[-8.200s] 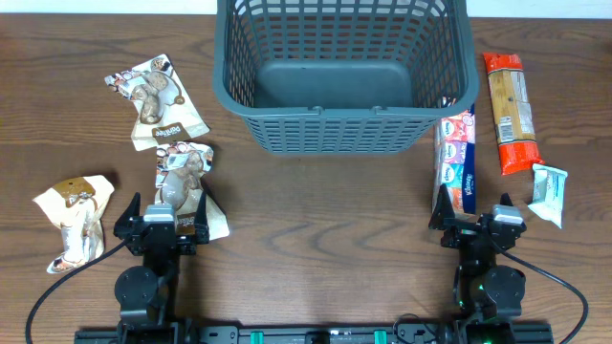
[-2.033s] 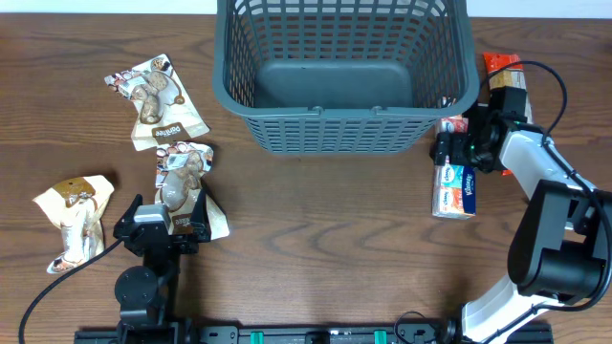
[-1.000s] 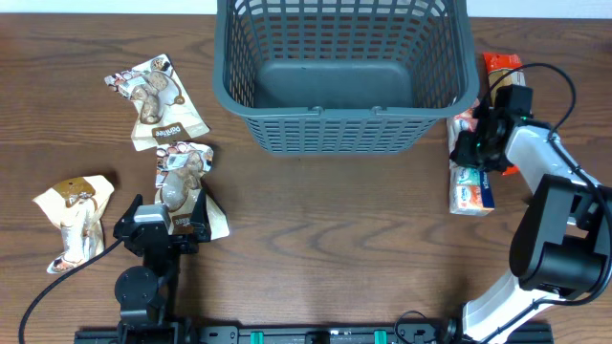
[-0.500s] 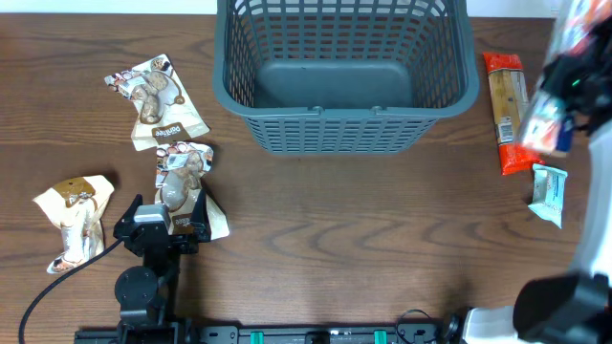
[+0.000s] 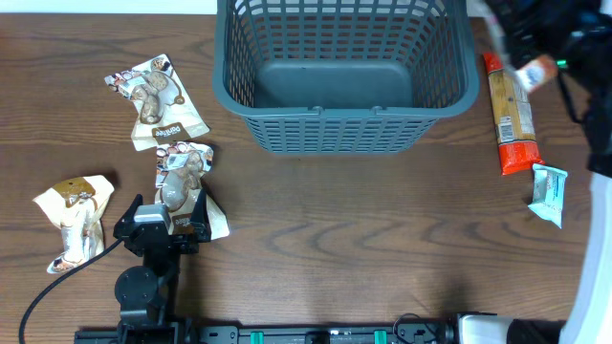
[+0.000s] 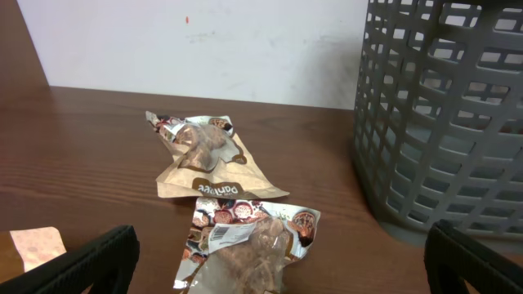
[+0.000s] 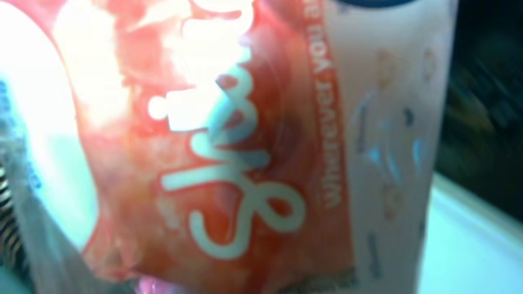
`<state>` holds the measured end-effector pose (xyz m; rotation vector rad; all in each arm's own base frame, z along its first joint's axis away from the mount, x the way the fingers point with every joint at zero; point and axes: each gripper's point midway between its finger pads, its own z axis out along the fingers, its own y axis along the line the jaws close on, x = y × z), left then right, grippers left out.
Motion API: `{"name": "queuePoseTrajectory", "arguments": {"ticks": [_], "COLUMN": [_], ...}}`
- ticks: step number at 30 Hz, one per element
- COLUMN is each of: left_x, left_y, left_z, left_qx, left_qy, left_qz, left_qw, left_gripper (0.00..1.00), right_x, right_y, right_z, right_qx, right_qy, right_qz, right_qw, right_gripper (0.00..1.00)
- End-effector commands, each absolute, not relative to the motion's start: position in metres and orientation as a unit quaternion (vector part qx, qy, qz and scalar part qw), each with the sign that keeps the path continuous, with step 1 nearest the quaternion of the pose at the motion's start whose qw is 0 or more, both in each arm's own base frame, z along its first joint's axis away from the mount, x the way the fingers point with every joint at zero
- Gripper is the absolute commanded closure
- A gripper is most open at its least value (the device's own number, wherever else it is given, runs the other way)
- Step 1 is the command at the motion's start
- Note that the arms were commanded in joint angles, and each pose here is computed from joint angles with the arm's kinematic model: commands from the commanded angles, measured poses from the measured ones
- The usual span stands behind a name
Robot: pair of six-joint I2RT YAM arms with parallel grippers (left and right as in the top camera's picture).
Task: Pack container
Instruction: 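Carry tissue pack with right gripper into the grey basket and release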
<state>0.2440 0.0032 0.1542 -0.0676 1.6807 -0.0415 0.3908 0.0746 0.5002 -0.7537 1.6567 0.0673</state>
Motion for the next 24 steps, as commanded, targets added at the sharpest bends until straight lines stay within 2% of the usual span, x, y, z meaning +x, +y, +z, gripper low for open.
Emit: {"name": "queuePoseTrajectory", "arguments": {"ticks": [1, 9, 15, 21, 24], "left_x": [0.244, 0.244, 0.244, 0.244, 0.244], "left_y": [-0.001, -0.003, -0.003, -0.003, -0.003], "left_z": [0.139, 0.139, 0.139, 0.139, 0.139], "left_qx": [-0.026, -0.021, -0.021, -0.021, -0.021], "left_qy": [0.756, 0.757, 0.757, 0.757, 0.757], "left_qz": [-0.027, -0.033, -0.033, -0.033, -0.033], "left_qw": [0.653, 0.653, 0.653, 0.653, 0.653], "left_gripper": [0.01, 0.01, 0.01, 0.01, 0.01], "right_x": [0.403, 0.452, 0.477, 0.473, 0.466], "right_y": [0.116, 0.180, 0.214, 0.221, 0.215], "right_z": [0.478, 0.386, 0.307, 0.223, 0.186], "right_qx": [-0.447, -0.568, -0.610, -0.623, -0.621], "right_qy": [0.666, 0.645, 0.657, 0.702, 0.725], "right_qz": [0.026, -0.001, 0.028, 0.081, 0.101], "right_qw": [0.596, 0.510, 0.442, 0.337, 0.281], "right_gripper": [0.99, 0.98, 0.94, 0.83, 0.83]}}
